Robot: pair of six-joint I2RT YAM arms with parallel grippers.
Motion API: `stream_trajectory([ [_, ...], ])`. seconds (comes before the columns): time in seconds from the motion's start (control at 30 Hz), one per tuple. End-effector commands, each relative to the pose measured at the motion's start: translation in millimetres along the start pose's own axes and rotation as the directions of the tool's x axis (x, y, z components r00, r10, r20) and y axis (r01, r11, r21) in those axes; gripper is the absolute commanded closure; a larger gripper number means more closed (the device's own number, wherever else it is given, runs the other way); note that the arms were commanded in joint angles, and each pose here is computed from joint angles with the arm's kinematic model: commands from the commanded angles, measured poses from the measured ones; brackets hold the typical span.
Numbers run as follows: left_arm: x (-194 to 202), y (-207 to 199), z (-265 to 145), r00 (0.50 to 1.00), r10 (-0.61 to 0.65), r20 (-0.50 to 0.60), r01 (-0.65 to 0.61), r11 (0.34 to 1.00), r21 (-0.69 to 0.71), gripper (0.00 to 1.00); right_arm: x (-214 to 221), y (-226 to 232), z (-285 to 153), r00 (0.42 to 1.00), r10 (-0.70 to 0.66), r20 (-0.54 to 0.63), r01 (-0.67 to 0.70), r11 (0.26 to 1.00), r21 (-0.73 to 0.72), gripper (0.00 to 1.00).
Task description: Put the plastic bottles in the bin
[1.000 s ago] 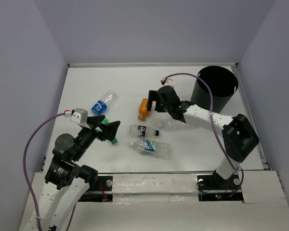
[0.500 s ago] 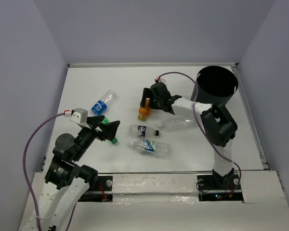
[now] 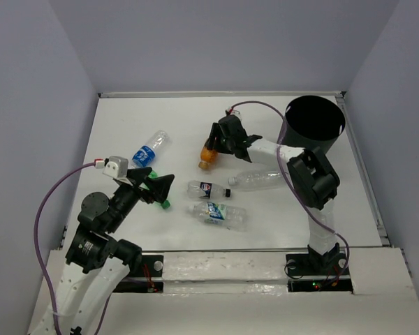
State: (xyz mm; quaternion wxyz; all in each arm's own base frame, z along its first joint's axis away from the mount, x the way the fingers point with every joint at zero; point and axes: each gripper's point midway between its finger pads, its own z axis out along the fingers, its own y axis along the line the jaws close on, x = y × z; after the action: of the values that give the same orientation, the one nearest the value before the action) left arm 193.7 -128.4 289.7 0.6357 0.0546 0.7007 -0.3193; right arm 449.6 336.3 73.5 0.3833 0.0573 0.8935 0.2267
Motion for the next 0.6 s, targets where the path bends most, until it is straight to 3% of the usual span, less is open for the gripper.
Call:
stream_trajectory([
  [0.0,-13,-5,2,1.0,-0.003,0.028,0.002,1.0,0.011,0.01,-130,61,-97,0.93,0.004,0.368,0.051,0.989,-0.139,0.67],
  [0.1,-13,-5,2,1.0,-0.003,0.029,0.003,1.0,0.01,0.01,-174,61,-156,0.859,-0.037,0.511,0.097,0.991,-0.09,0.69],
  [0.17,-12,-4,2,1.0,-0.005,0.025,0.005,1.0,0.007,0.01,-219,44,-218,0.773,-0.079,0.63,0.123,0.992,-0.026,0.69],
  [0.33,-14,-5,1,0.999,-0.002,0.034,0.002,1.0,0.012,0.01,-276,-54,-327,0.601,-0.189,0.777,-0.014,0.969,0.247,0.7],
  [0.4,-14,-6,0,0.999,-0.004,0.035,0.003,1.0,0.016,0.01,-276,-93,-341,0.586,-0.26,0.767,-0.089,0.921,0.38,0.7],
  [0.57,-14,-5,0,0.999,-0.002,0.034,0.002,1.0,0.01,0.01,-270,-158,-356,0.596,-0.341,0.727,-0.201,0.814,0.546,0.68],
])
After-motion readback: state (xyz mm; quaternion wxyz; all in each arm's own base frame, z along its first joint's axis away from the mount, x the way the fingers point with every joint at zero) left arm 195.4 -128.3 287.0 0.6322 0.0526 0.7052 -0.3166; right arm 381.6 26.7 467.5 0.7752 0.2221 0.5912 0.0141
